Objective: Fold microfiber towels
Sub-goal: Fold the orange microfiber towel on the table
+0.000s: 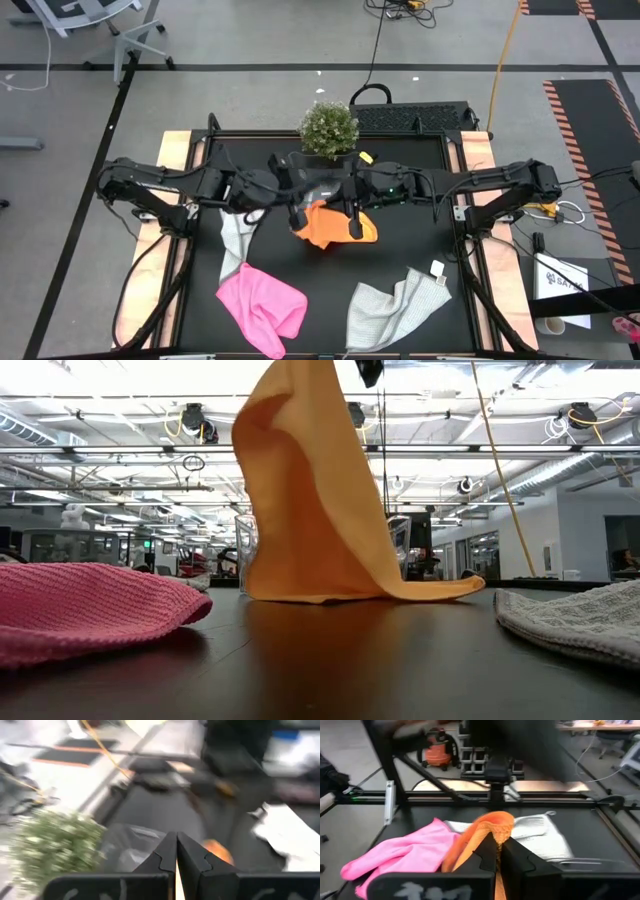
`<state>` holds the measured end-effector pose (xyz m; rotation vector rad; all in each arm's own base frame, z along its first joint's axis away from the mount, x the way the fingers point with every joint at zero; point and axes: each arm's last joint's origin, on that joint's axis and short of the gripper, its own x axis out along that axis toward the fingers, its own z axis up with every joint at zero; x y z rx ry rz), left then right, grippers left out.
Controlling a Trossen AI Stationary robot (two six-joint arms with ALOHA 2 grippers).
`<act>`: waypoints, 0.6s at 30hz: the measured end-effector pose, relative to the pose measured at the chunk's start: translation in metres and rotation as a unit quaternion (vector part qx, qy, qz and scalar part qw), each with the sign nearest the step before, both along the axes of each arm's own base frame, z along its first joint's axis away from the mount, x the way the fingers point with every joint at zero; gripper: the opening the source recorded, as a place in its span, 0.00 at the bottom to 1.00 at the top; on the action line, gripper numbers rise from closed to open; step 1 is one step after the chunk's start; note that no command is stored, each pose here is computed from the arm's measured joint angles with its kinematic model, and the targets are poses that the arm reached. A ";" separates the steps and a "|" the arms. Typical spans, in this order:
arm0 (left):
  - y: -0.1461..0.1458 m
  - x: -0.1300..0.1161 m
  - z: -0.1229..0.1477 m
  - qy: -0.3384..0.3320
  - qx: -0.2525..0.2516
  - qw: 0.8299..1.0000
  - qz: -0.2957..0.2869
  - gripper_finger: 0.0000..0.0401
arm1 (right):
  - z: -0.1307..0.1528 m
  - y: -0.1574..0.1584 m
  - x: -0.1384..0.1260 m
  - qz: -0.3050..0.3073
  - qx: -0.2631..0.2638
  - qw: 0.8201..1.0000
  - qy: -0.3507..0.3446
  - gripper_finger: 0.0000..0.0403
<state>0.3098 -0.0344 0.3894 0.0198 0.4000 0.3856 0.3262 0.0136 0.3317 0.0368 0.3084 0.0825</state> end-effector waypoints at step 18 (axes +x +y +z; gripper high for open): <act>-0.031 0.010 -0.050 0.178 0.096 0.979 -0.023 0.06 | 0.033 -0.009 -0.031 -0.052 -0.040 0.997 -0.047 0.00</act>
